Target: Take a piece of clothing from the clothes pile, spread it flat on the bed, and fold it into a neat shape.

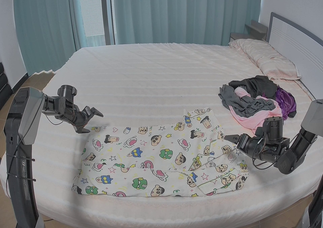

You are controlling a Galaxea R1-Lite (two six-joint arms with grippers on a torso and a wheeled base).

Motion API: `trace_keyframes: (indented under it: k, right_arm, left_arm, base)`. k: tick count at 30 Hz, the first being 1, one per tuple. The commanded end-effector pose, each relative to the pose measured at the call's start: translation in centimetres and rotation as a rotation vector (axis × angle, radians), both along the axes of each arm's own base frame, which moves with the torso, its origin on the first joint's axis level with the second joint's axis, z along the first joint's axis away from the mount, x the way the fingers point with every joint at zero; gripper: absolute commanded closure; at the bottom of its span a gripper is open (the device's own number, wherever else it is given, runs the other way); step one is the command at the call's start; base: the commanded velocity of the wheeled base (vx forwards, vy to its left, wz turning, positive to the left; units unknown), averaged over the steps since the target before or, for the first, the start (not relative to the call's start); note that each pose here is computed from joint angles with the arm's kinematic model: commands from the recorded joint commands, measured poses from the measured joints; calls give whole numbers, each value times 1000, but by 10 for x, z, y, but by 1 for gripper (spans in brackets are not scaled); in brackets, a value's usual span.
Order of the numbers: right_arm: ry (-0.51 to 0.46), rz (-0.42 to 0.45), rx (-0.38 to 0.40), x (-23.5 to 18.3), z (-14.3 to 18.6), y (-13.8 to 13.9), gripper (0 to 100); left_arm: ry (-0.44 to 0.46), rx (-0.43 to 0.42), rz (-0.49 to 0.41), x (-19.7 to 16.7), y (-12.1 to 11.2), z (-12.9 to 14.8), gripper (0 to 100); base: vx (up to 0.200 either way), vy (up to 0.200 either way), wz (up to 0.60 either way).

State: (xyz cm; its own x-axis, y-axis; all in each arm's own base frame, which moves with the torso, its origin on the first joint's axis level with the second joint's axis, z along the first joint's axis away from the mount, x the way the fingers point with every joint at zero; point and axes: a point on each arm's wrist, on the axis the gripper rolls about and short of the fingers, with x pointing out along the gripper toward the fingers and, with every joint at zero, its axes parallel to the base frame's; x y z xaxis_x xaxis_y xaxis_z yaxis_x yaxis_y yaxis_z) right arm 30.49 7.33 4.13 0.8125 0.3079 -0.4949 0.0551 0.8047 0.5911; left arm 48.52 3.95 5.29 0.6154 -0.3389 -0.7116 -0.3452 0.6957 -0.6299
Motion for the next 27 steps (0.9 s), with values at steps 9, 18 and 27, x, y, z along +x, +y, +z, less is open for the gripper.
trace_keyframes:
  k: [9,18,27]
  right_arm:
    - [15,-1,-4,1,-5,0,0]
    - [19,-1,-5,1,-7,0,0]
    - [21,2,-4,2,-8,1,0]
  left_arm:
    - [16,2,7,-4,4,4,0]
    - [17,13,-9,-2,3,-4,0]
    - [15,13,-14,-1,1,-6,0]
  base:
    - [133,0,0]
    - [0,0,0]
    - [0,0,0]
